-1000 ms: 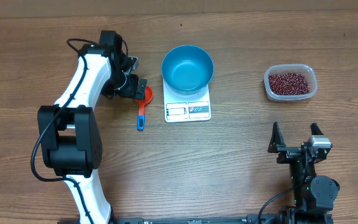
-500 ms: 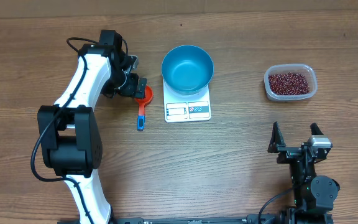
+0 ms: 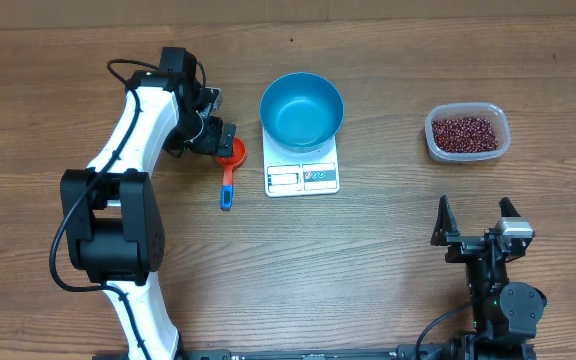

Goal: Scoop item into bowl and weigh 150g on scale
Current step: 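Lower the left gripper and grasp the red scoop's cup rim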

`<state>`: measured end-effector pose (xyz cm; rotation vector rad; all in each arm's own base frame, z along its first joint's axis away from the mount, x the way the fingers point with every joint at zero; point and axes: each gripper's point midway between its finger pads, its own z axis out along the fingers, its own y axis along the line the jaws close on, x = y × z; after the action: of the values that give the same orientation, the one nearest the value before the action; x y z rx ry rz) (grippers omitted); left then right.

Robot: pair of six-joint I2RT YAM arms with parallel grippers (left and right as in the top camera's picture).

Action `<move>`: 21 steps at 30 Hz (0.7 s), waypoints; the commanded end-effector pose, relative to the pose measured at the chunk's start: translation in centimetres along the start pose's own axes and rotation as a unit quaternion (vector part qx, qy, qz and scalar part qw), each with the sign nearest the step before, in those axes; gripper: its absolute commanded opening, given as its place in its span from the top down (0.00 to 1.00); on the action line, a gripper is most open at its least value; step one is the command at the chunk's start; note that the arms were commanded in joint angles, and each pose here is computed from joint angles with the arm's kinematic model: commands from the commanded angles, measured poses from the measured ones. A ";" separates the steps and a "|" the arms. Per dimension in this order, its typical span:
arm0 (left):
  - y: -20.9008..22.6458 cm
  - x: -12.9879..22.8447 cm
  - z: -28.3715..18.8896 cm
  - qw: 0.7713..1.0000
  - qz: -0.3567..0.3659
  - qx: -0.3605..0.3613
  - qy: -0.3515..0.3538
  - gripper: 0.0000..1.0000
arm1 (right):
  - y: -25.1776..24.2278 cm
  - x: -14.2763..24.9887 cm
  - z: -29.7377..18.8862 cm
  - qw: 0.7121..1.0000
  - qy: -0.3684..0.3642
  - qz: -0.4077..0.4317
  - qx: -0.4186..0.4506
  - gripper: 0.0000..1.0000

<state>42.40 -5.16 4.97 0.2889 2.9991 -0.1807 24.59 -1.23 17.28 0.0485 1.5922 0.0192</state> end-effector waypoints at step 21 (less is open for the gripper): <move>0.7 1.1 3.2 1.000 -0.003 -0.010 0.008 0.01 | 0.0 0.2 0.0 1.000 -0.002 0.001 0.002 0.00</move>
<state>41.98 -4.83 2.38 0.2863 2.9992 -0.1541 24.59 -1.22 17.30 0.0478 1.5915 0.0192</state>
